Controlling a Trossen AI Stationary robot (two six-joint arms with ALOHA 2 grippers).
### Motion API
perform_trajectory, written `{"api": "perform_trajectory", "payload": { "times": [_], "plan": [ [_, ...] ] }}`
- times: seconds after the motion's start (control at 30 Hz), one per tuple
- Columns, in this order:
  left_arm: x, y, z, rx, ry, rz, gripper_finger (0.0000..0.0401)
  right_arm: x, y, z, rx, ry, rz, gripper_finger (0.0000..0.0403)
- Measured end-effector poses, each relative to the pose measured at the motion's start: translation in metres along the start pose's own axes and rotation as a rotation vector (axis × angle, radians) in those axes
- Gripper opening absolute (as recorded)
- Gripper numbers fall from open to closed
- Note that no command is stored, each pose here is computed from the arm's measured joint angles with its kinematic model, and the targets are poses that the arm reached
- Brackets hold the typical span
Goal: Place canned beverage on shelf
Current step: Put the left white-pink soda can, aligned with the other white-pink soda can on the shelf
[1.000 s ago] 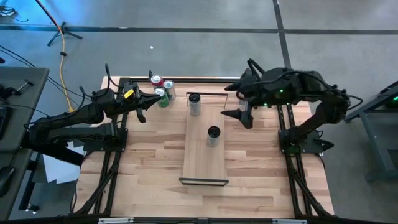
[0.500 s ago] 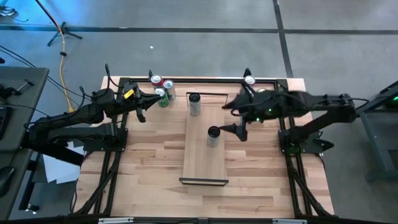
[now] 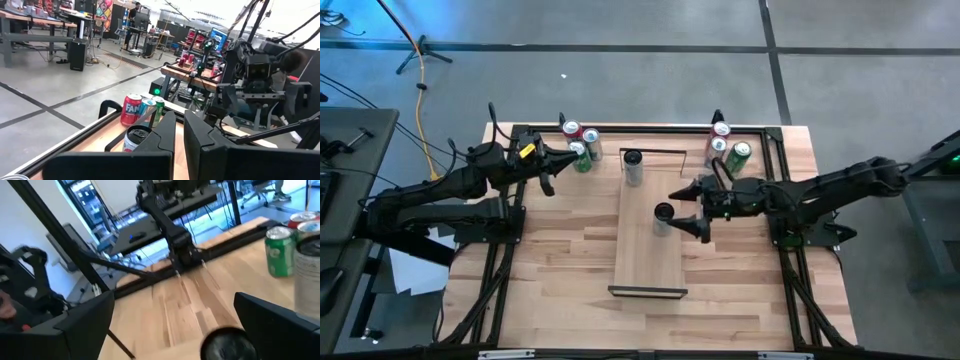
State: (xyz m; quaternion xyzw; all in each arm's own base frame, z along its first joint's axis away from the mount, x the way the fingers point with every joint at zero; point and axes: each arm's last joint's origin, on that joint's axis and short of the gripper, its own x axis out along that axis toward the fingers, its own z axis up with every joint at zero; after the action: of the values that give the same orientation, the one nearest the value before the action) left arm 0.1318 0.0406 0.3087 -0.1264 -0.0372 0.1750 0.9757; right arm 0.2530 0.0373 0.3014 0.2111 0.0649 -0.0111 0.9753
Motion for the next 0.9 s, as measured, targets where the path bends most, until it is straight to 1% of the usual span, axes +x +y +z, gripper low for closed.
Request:
{"api": "perform_trajectory", "payload": {
  "times": [0.1,0.27,0.33,0.57,0.63,0.73,0.8,0.9],
  "plan": [
    [0.0,0.0,0.0,0.0,0.0,0.0,0.0,0.0001,-0.0017,0.0017,-0.017,-0.025,0.002,0.0397],
    [0.0,0.0,-0.0001,0.0,0.001,0.0,0.0,0.0,0.0009,0.0076,-0.152,-0.04,0.0,0.0397],
    [0.0,0.0,-0.0001,0.0,0.001,0.0,0.0,0.0,0.0009,0.0078,-0.182,-0.037,-0.003,0.0397],
    [0.0,0.0,-0.0001,-0.008,0.001,0.0,0.0,-0.0001,0.0021,0.0092,-0.197,-0.039,0.014,0.0392],
    [0.0,0.0,-0.0001,-0.008,0.001,0.0,0.0,-0.0001,0.0022,0.0092,-0.209,-0.039,0.016,0.0383],
    [0.0,0.0,-0.0001,-0.008,0.001,0.0,0.0,0.0,0.0021,0.0091,-0.225,-0.039,0.015,0.0358],
    [0.0,0.0,-0.0001,-0.008,0.001,0.0,0.0,0.0,0.0021,0.0092,-0.236,-0.04,0.012,0.0334],
    [0.0,0.0,-0.0001,-0.008,0.002,0.0,0.0,0.0,0.002,0.0092,-0.246,-0.04,0.011,0.0288]
  ]
}}
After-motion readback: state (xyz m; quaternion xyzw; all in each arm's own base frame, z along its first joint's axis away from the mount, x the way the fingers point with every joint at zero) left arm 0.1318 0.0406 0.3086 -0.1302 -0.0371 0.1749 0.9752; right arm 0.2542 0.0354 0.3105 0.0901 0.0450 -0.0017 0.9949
